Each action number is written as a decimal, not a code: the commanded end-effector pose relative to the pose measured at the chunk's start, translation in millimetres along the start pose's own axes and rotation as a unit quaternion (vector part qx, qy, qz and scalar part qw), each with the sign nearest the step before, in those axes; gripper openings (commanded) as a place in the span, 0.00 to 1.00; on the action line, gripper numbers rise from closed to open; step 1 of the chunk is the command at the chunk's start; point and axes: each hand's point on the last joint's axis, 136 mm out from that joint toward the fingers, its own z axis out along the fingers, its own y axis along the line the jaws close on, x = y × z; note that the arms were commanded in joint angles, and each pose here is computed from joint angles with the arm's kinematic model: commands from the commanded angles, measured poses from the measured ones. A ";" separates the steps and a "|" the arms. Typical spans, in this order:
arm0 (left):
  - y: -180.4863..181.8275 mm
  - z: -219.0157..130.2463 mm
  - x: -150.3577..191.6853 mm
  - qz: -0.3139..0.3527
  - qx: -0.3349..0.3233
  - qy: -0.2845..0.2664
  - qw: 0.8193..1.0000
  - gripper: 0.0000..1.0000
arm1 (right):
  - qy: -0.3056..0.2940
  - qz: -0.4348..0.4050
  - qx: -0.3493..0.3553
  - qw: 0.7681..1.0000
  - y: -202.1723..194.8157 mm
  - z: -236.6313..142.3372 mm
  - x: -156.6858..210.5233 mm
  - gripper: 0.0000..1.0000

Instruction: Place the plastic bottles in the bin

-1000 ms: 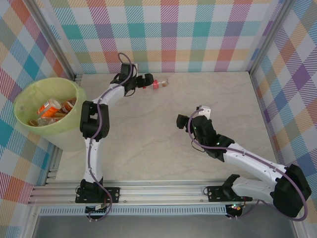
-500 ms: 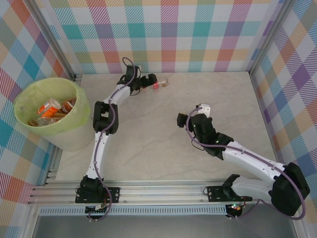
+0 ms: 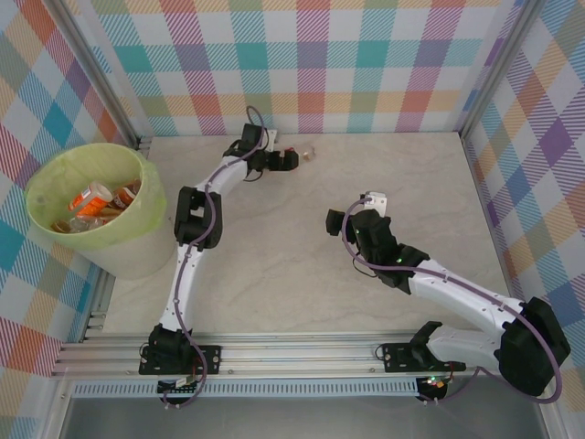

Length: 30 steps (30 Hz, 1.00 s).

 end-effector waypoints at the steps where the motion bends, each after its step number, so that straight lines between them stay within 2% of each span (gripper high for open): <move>1: -18.7 -3.3 21.6 0.070 0.002 0.047 0.996 1.00 | -0.016 0.010 -0.001 1.000 2.6 -3.5 -16.1 1.00; 7: -30.7 -1.8 27.5 0.118 -0.001 0.057 0.991 1.00 | -0.014 0.011 0.000 1.000 1.7 -3.1 -14.3 1.00; 13: -34.0 -4.9 29.4 0.127 -0.003 0.062 0.990 0.80 | -0.014 0.012 0.000 1.000 2.1 -2.1 -14.0 1.00; 18: -37.4 -20.2 32.0 0.138 -0.007 0.053 0.989 0.58 | -0.011 0.018 0.002 1.000 0.7 -2.5 -12.2 1.00; 24: -45.3 -57.4 29.1 0.149 -0.016 0.005 0.989 0.39 | -0.013 0.029 0.002 1.000 -1.7 -3.6 -10.3 1.00; 30: -51.5 -87.3 35.4 0.135 -0.019 -0.017 0.991 0.27 | -0.017 0.037 -0.003 0.999 -2.3 -7.0 -11.3 1.00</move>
